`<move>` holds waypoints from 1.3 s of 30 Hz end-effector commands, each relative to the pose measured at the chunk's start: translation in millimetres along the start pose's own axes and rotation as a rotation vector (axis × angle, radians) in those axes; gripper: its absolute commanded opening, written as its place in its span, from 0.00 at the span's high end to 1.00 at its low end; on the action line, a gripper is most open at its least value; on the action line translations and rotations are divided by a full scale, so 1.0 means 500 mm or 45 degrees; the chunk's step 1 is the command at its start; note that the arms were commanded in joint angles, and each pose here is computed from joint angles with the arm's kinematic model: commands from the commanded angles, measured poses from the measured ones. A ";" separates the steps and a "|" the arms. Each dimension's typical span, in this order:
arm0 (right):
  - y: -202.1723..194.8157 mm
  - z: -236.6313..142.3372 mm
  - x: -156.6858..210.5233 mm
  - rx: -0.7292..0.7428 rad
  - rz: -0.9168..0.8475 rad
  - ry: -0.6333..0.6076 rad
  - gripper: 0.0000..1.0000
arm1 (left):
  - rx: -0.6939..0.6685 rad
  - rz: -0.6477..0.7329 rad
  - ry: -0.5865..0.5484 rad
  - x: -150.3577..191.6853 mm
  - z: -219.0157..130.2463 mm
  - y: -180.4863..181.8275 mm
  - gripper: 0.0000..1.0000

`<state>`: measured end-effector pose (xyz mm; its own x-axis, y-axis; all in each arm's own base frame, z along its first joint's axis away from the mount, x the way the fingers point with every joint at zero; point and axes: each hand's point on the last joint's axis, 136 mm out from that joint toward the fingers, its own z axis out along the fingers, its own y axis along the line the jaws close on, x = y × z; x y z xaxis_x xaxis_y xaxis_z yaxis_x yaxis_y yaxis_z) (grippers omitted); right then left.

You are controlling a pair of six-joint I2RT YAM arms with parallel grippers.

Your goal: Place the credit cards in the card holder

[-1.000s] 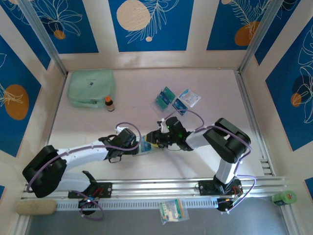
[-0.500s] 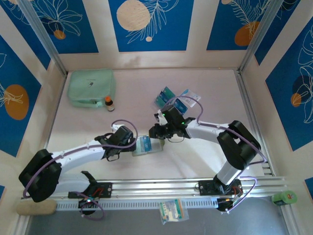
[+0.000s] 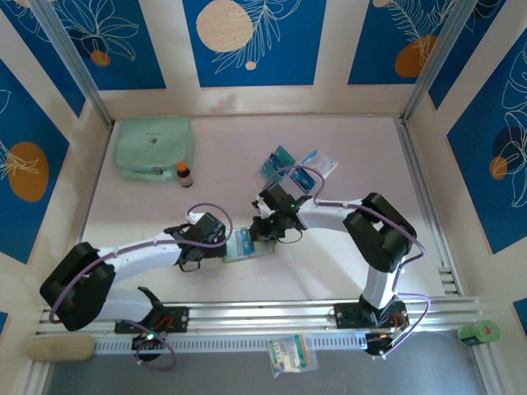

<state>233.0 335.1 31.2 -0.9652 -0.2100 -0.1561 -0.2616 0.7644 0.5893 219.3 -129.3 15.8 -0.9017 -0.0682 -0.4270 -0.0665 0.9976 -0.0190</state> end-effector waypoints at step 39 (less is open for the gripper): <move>0.027 0.011 0.013 0.101 -0.067 0.014 0.99 | -0.049 0.006 0.049 0.018 0.001 0.025 0.00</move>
<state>228.6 355.5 49.1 -0.9457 -0.2464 -0.2121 -0.3241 0.7668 0.5540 210.3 -121.8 15.4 -0.9117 -0.0675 -0.4052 -0.0707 0.9975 -0.0070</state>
